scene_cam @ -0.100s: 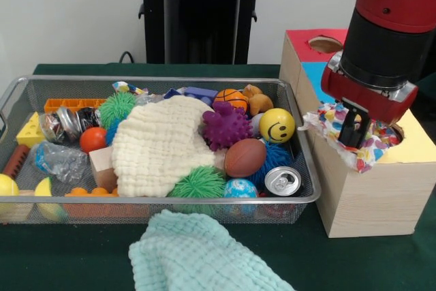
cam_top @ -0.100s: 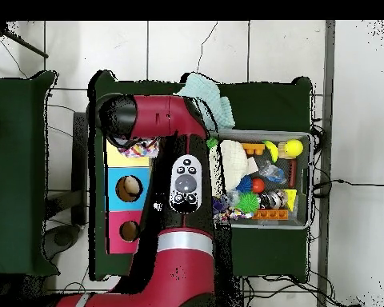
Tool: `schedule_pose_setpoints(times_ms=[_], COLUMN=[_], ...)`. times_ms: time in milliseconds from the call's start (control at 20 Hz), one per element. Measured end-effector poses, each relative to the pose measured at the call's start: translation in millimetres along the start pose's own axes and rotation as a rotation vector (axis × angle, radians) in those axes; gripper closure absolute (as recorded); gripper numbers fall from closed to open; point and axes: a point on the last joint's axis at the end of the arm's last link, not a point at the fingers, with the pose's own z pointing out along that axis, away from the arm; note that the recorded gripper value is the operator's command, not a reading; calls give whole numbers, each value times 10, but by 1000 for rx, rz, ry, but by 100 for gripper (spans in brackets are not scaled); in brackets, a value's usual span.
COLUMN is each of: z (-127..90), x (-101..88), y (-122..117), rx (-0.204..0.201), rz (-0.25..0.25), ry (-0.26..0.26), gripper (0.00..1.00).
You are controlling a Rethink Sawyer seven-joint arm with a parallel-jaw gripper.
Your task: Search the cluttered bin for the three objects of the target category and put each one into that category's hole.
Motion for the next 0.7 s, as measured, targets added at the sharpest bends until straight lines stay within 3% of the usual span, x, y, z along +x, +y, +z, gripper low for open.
schedule_pose_setpoints(times_ms=[150, 450, 700], z=[-11, -69, -81], x=[73, 399, 527], y=[15, -6, -53], rx=[2, 20, 13], rz=[-6, -27, -22], ry=[4, 32, 43], gripper=[100, 100, 100])
